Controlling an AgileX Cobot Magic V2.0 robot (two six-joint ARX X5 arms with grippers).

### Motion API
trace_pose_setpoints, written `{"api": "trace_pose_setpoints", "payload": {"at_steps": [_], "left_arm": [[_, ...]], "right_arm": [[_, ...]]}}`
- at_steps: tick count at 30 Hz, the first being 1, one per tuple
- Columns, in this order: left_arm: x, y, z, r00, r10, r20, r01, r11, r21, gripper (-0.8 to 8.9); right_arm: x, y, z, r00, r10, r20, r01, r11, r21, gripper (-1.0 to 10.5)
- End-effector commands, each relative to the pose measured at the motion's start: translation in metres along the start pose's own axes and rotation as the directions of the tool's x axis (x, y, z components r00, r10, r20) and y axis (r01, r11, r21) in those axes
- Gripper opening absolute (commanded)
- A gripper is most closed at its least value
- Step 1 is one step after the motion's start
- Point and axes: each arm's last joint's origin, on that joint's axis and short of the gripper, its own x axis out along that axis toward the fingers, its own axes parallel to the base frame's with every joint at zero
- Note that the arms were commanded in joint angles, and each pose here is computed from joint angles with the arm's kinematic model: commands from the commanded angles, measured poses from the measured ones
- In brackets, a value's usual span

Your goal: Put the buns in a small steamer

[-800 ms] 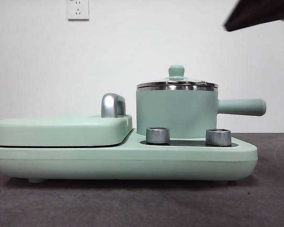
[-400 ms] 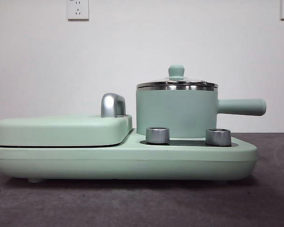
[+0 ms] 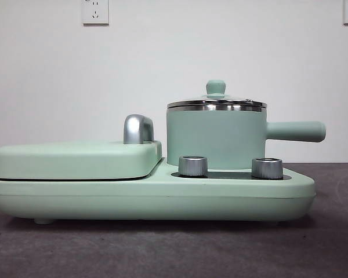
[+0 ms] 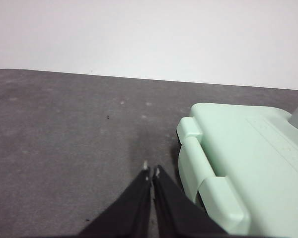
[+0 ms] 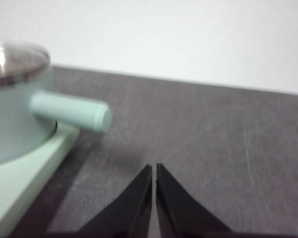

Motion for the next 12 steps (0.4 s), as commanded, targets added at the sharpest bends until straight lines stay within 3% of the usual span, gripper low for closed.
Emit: {"api": "trace_pose_setpoints", "payload": {"at_steps": [1, 12], "left_arm": [[0.0015, 0.0003, -0.0055, 1.000, -0.004, -0.008, 0.004, 1.000, -0.004, 0.12], [0.0015, 0.0003, -0.0055, 1.000, -0.004, -0.008, 0.004, 1.000, -0.004, 0.12]], "right_arm": [[0.0005, -0.0001, -0.0011, 1.000, -0.002, -0.002, 0.002, 0.999, 0.032, 0.1], [0.0005, 0.0001, -0.0010, 1.000, -0.002, -0.002, 0.002, 0.999, 0.036, 0.1]]}}
